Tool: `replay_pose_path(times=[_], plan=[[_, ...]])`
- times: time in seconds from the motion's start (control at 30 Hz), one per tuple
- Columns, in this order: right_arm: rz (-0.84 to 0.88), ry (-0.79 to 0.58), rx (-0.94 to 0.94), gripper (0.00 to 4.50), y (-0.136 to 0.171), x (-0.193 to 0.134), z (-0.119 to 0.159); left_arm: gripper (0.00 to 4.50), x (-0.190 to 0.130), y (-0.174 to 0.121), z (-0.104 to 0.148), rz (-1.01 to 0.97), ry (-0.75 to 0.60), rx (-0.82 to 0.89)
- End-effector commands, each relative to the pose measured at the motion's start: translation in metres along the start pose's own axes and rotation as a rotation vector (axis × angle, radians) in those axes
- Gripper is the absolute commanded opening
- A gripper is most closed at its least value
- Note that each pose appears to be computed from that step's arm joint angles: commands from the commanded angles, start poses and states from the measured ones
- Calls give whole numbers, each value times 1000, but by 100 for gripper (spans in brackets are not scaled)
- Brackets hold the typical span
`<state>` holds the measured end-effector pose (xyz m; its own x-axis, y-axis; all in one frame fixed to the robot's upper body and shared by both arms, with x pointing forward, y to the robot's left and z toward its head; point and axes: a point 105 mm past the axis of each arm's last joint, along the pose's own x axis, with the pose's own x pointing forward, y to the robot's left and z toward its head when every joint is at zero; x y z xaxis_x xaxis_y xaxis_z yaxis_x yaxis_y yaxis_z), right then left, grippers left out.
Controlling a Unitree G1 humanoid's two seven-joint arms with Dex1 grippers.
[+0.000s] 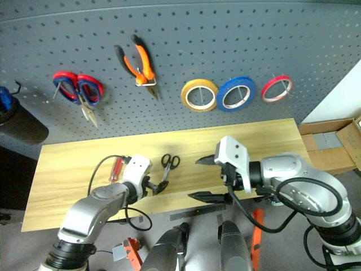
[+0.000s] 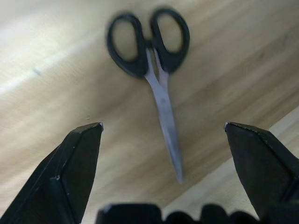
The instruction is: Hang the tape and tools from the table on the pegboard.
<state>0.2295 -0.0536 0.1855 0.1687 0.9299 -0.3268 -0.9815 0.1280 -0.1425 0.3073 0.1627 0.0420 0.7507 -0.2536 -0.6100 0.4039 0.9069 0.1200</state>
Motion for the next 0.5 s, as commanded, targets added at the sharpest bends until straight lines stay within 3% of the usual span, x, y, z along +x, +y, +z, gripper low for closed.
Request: replay_pose_path(times=[0.03,0.5], plan=[[29,-23,-54,449,10,2,6,450,8,4,-4,39,31,13],[42,-22,-58,449,13,4,6,450,35,-14,2,11,45,0]])
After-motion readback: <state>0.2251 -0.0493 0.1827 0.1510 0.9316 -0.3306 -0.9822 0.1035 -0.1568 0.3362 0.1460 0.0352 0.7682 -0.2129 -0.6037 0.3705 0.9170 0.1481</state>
